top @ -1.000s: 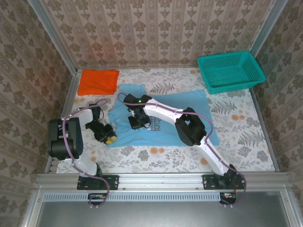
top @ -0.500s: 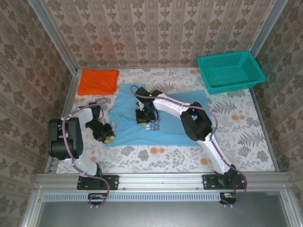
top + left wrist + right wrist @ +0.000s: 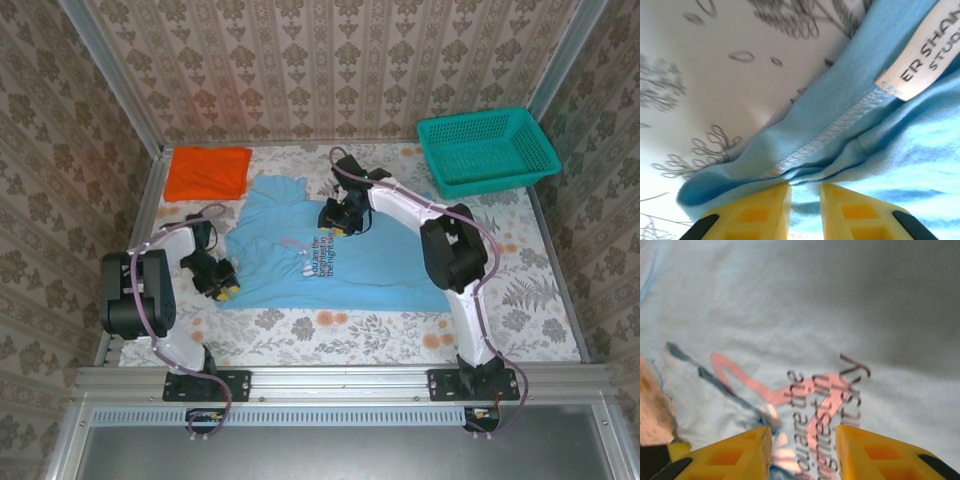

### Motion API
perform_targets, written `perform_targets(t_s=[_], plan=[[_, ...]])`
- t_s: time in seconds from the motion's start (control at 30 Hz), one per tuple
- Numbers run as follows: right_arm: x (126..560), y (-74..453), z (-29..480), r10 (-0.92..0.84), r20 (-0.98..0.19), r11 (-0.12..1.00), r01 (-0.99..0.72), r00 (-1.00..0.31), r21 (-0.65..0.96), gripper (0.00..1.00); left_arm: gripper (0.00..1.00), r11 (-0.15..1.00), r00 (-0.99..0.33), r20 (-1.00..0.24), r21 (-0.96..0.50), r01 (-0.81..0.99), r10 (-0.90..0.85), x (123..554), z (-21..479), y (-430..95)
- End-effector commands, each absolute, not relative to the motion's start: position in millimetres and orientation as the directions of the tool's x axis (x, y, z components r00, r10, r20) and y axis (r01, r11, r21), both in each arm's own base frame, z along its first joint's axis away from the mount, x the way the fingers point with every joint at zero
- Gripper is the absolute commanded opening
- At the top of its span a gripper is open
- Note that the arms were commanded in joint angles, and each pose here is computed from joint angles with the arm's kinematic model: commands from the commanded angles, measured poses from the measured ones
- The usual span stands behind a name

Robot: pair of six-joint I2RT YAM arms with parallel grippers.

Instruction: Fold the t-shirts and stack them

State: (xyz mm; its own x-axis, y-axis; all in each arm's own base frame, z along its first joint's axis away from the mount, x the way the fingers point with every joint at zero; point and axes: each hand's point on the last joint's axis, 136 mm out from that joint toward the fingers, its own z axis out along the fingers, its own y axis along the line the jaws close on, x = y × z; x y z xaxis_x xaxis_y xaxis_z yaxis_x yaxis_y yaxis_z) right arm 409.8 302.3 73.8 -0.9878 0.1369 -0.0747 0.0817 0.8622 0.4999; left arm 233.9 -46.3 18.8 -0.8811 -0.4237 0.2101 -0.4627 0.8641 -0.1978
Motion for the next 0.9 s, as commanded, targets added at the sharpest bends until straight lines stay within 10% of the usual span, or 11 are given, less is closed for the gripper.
perform_targets(t_s=[0.0, 0.33, 0.87], plan=[[392, 303, 99, 0.153, -0.119, 0.842, 0.066, -0.981, 0.536, 0.41, 0.23, 0.884, -0.902, 0.094, -0.183, -0.431, -0.421, 252, 42, -36], [304, 196, 72, 0.340, -0.077, 0.877, 0.286, -0.937, 0.386, 0.44, 0.27, 0.916, -0.959, -0.087, -0.333, -0.226, -0.268, 272, 95, -86], [216, 74, 16, 0.704, 0.020, 0.681, 0.683, -0.710, 0.263, 0.33, 0.24, 0.951, -0.971, 0.087, -0.198, -0.237, -0.224, 242, 9, -100]])
